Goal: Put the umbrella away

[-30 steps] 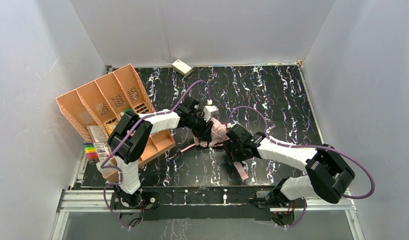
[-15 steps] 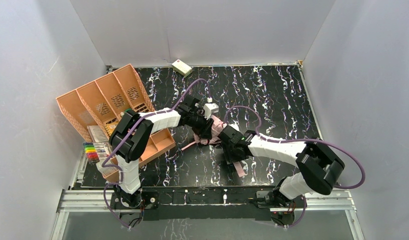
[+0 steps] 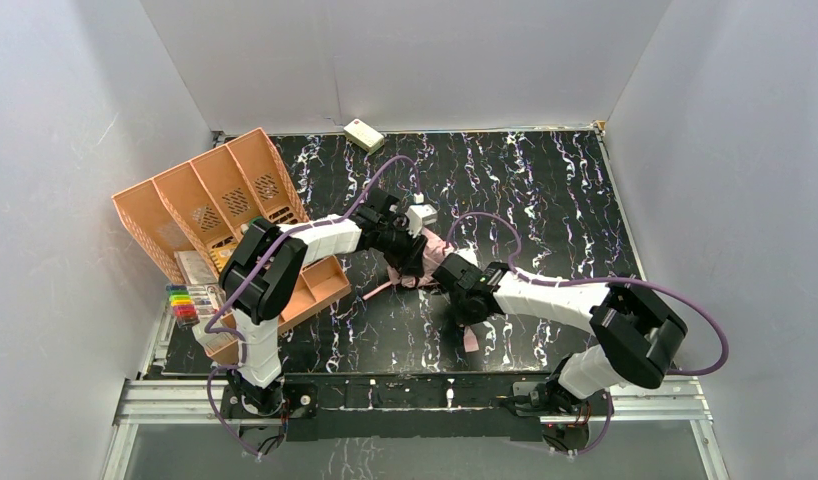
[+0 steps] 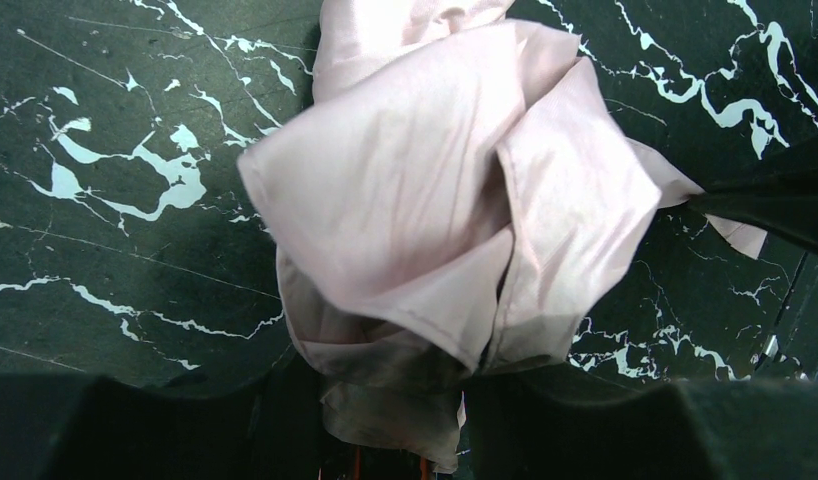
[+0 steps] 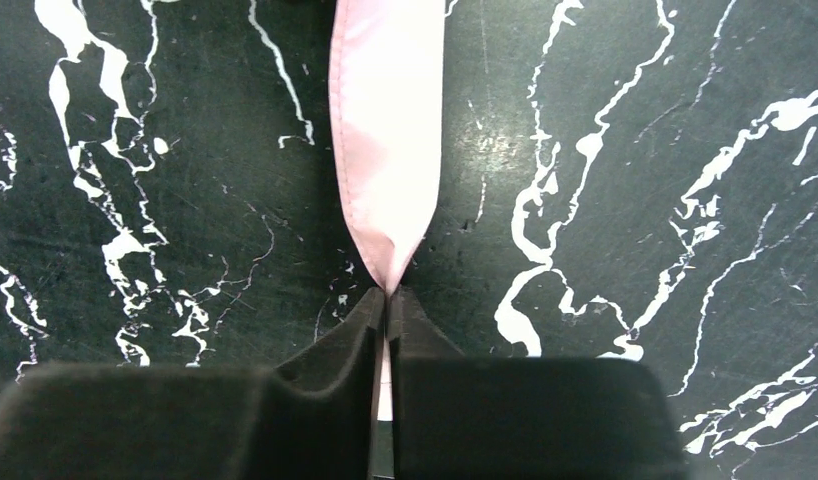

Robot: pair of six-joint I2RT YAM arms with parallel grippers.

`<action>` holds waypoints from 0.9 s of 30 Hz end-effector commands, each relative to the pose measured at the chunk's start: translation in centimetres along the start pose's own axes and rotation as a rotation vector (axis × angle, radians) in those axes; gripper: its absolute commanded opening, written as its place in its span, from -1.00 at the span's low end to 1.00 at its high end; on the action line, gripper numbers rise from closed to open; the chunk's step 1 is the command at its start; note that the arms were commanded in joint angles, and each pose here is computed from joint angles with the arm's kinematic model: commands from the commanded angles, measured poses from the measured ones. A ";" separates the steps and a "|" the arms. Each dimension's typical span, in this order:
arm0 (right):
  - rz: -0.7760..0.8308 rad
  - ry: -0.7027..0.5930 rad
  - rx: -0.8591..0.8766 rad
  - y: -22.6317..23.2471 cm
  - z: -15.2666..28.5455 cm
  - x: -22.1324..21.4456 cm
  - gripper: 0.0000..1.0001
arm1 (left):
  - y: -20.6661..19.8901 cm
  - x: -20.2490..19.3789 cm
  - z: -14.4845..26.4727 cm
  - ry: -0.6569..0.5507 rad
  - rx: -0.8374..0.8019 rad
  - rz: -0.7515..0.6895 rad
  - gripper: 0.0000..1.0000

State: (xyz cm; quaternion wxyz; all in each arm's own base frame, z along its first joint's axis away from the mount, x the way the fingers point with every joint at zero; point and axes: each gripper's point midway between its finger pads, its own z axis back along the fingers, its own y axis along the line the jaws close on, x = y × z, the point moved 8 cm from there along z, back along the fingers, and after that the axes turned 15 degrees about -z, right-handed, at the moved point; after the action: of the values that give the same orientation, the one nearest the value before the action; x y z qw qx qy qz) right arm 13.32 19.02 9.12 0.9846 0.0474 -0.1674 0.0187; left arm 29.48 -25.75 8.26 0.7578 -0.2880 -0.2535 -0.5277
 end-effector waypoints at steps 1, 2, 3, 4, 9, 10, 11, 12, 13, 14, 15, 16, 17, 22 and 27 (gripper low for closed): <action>0.038 0.109 -0.135 -2.5 -1.7 -2.6 -0.89 | 1.8 -5.3 -0.1 0.236 0.128 0.088 -1.00; 0.038 0.113 -0.130 -2.4 -1.7 -2.6 -0.99 | 1.9 -5.3 0.0 0.235 0.129 0.091 -1.00; 0.041 0.118 -0.123 -2.3 -1.7 -2.6 -1.00 | 2.1 -5.3 0.0 0.234 0.132 0.096 -1.00; 0.045 0.130 -0.113 -2.3 -1.7 -2.8 -1.00 | 2.2 -5.3 0.1 0.230 0.135 0.101 -1.00; 0.101 0.170 -0.003 -1.2 -0.8 -2.6 -1.00 | 3.6 -5.2 0.7 0.200 0.159 0.172 -1.00; 0.112 0.173 0.032 -0.8 -0.5 -2.4 -1.00 | 4.0 -5.1 0.8 0.193 0.162 0.185 -1.00; 0.125 0.177 0.064 -0.4 -0.1 -2.3 -1.00 | 4.2 -5.1 0.8 0.187 0.165 0.195 -1.00; 0.140 0.186 0.098 0.0 0.3 -2.1 -1.00 | 4.4 -5.0 0.9 0.187 0.170 0.200 -1.00; 0.190 0.223 0.160 1.1 1.1 -2.1 -1.00 | 5.0 -4.9 0.9 0.190 0.188 0.206 -1.00; 0.207 0.247 0.186 1.5 1.4 -2.4 -1.00 | 5.1 -4.8 0.9 0.192 0.195 0.208 -1.00; 0.215 0.261 0.205 1.9 1.6 -2.6 -1.00 | 5.2 -4.8 0.9 0.195 0.201 0.210 -1.00; 0.219 0.275 0.237 2.3 1.9 -2.8 -1.00 | 5.3 -4.7 0.9 0.193 0.207 0.210 -1.00; 0.219 0.282 0.262 2.7 2.1 -3.0 -1.00 | 5.5 -4.6 0.9 0.193 0.212 0.211 -1.00; 0.202 0.307 0.358 4.0 3.3 -3.6 -1.00 | 5.6 -4.7 0.9 0.202 0.228 0.208 -1.00; 0.170 0.344 0.353 3.3 4.1 -4.5 -1.00 | 5.7 -5.1 1.0 0.221 0.246 0.194 -1.00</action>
State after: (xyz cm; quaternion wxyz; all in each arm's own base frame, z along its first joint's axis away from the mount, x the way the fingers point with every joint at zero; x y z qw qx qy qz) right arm 11.83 22.96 10.57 0.9681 0.1806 -0.1134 0.1314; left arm 31.54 -24.60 8.30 0.7909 -0.3052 -0.2338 -0.4761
